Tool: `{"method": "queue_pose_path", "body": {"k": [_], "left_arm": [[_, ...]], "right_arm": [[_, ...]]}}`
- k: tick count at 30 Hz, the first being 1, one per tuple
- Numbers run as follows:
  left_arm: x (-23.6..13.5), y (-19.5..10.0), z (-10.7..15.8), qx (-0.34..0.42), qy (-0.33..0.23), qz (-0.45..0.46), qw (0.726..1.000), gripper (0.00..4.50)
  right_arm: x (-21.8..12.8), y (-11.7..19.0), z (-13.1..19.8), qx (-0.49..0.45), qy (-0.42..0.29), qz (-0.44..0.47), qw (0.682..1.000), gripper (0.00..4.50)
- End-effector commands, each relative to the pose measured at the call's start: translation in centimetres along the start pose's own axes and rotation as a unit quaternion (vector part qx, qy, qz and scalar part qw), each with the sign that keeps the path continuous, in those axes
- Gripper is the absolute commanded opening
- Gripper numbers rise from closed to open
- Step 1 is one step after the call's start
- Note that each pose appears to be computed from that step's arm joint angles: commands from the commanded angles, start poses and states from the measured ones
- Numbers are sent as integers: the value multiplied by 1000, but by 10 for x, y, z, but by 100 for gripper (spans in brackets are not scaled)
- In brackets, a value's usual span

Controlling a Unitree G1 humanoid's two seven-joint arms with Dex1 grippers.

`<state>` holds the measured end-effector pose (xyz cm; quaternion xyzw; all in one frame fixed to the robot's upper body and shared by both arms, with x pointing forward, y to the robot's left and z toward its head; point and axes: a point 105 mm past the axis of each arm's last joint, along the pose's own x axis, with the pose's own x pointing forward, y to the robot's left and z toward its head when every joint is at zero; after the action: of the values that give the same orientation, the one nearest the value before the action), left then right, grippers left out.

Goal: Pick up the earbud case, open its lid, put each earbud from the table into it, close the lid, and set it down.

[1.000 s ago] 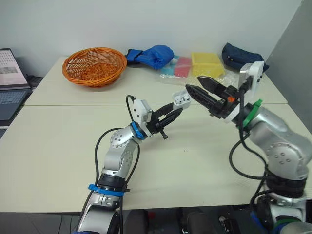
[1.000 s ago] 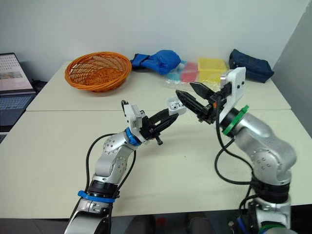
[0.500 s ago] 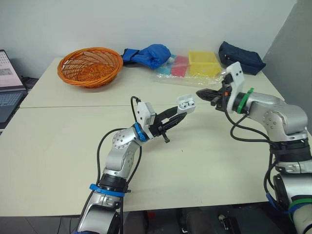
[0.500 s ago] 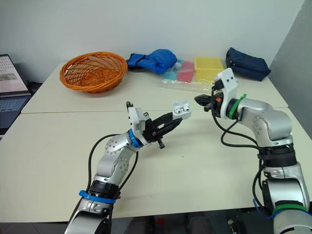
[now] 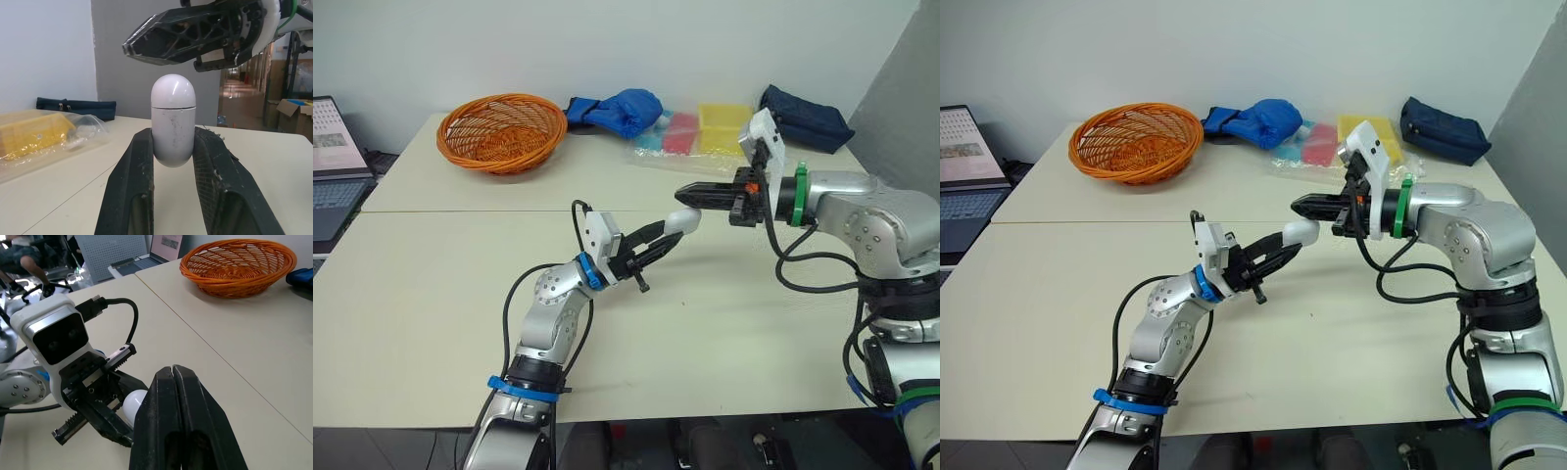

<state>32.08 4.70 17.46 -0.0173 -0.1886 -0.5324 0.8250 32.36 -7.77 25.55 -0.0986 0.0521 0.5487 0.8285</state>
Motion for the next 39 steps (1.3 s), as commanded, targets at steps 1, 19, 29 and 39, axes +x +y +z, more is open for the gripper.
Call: {"method": "queue_pose_path", "body": {"k": [1, 19, 29, 39], "left_arm": [[7, -1, 16, 22, -28, -9, 999, 76], [-6, 12, -13, -212, 132, -21, 968, 76], [-29, 23, -47, -410, 271, 85, 867, 76], [-66, 19, -70, -458, 354, 161, 799, 76]], "right_arm": [[-2, 0, 3, -47, 3, -28, 999, 2], [-47, 20, -15, -118, -89, -71, 987, 201], [-41, 53, -111, -133, -24, -29, 990, 445], [-35, 43, -127, -142, -15, -67, 987, 445]]}}
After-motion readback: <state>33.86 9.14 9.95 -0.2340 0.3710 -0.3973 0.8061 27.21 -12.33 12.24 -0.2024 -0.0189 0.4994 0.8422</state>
